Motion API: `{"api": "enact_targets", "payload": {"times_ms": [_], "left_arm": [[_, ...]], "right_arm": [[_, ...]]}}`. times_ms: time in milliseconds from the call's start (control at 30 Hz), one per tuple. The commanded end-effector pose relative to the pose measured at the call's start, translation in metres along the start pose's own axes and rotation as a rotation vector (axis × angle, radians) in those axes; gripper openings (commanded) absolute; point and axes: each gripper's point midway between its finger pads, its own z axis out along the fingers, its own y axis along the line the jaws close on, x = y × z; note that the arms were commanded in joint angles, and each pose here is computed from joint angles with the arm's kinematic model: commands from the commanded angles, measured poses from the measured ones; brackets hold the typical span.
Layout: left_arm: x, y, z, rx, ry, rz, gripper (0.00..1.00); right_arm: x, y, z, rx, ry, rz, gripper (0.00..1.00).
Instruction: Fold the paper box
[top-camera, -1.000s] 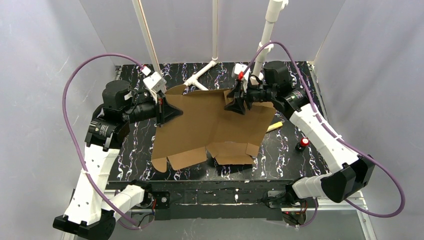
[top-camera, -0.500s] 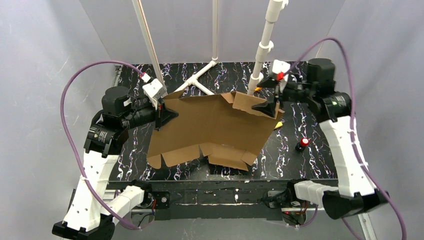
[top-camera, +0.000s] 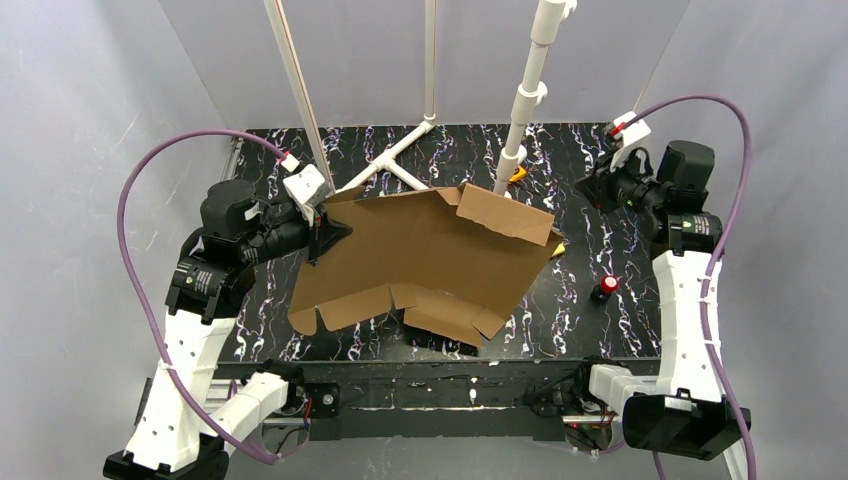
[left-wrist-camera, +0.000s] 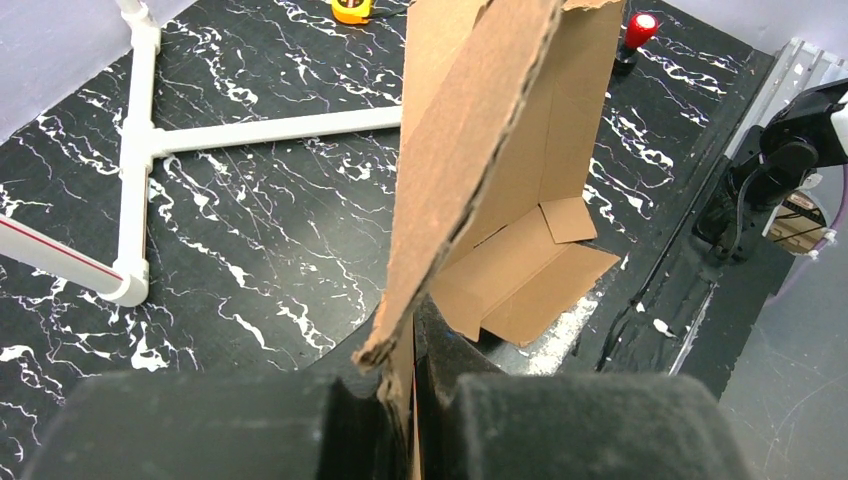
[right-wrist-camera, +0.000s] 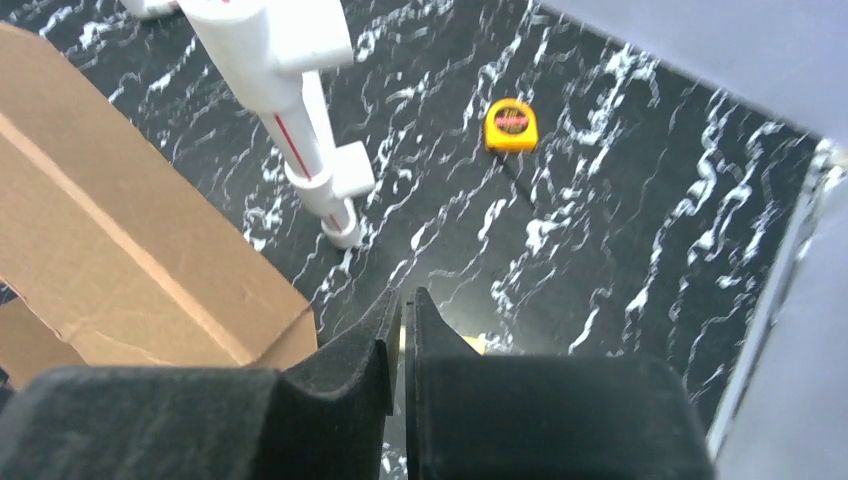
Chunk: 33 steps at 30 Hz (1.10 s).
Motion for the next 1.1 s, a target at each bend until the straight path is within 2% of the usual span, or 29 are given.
{"api": "enact_targets", "payload": {"times_ms": [0,100,267,633,800,900,1067], "left_arm": [[-0.007,-0.002,-0.005,-0.008,-0.025,0.025,0.00],[-0.009,-0.003,-0.006,-0.007,-0.030,0.016,0.00],[-0.010,-0.004,-0.006,-0.003,-0.032,0.007,0.00],[-0.015,-0.010,-0.004,0.033,-0.042,-0.019,0.00],[-0.015,-0.011,-0.003,0.043,-0.044,-0.014,0.00],[-0.011,-0.009,-0.003,0.033,-0.038,-0.002,0.00],[-0.005,-0.010,-0.003,0.031,-0.026,-0.015,0.00]], "right_arm": [[0.022,0.006,0.006,-0.041,0.029,-0.002,0.13],[0.042,0.041,-0.002,-0.224,0.058,-0.052,0.13],[0.063,0.064,-0.007,-0.342,0.081,-0.056,0.12],[0.125,0.064,0.008,-0.325,0.244,-0.049,0.13],[0.112,0.055,0.005,-0.271,0.231,-0.089,0.16],[0.085,0.048,-0.007,-0.222,0.206,-0.164,0.25],[0.063,0.036,-0.023,-0.129,0.214,-0.229,0.34]]}}
